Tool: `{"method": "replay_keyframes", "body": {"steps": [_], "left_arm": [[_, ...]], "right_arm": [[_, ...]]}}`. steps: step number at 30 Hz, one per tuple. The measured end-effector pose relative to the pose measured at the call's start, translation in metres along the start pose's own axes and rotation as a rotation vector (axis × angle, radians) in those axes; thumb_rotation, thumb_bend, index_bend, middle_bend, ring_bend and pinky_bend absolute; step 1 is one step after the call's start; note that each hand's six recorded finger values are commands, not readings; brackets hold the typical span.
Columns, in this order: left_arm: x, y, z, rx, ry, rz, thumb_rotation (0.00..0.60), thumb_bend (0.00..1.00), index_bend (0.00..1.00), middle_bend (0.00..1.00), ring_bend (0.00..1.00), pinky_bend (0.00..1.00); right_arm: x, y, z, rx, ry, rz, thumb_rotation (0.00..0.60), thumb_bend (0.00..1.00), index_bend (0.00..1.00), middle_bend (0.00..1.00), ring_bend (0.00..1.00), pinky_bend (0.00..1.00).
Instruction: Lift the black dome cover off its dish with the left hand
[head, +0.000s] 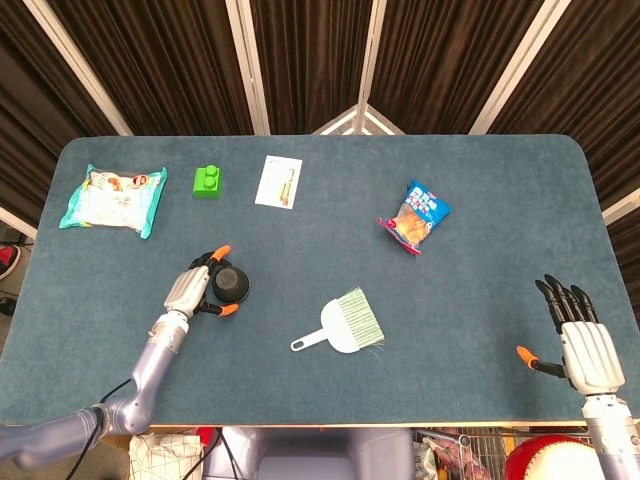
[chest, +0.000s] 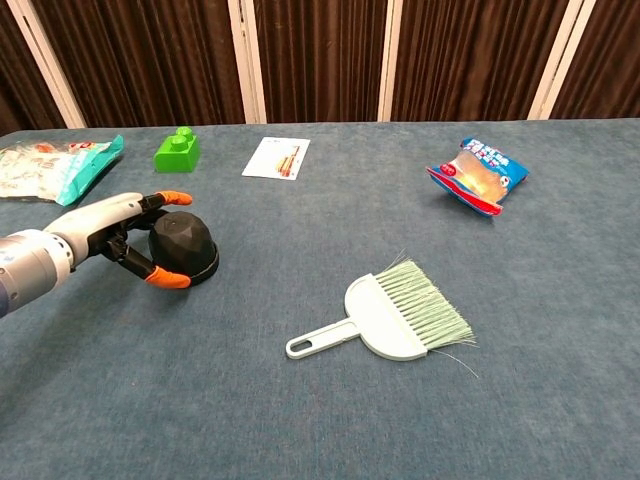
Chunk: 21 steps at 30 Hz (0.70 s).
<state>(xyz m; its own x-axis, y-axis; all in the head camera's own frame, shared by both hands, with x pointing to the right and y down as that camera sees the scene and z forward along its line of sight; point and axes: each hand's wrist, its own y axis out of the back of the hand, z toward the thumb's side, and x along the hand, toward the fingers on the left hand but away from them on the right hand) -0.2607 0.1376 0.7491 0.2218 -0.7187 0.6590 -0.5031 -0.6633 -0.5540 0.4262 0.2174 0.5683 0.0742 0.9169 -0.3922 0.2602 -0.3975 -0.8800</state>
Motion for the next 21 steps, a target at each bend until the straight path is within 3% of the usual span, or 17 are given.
{"method": "replay_keyframes", "body": {"steps": [9, 21], "left_arm": [[-0.0001, -0.0035, -0.0033, 0.056, 0.014, -0.006, 0.6, 0.27, 0.01, 0.21, 0.0, 0.0], [0.0005, -0.0029, -0.0017, 0.064, 0.017, 0.015, 0.6, 0.57, 0.03, 0.32, 0.0, 0.0]], "right_arm": [[0.0021, 0.0015, -0.001, -0.007, 0.002, 0.001, 0.6, 0.21, 0.0, 0.01, 0.11, 0.01], [-0.0005, -0.0028, -0.0024, -0.013, 0.001, 0.012, 0.6, 0.21, 0.0, 0.01, 0.11, 0.01]]}}
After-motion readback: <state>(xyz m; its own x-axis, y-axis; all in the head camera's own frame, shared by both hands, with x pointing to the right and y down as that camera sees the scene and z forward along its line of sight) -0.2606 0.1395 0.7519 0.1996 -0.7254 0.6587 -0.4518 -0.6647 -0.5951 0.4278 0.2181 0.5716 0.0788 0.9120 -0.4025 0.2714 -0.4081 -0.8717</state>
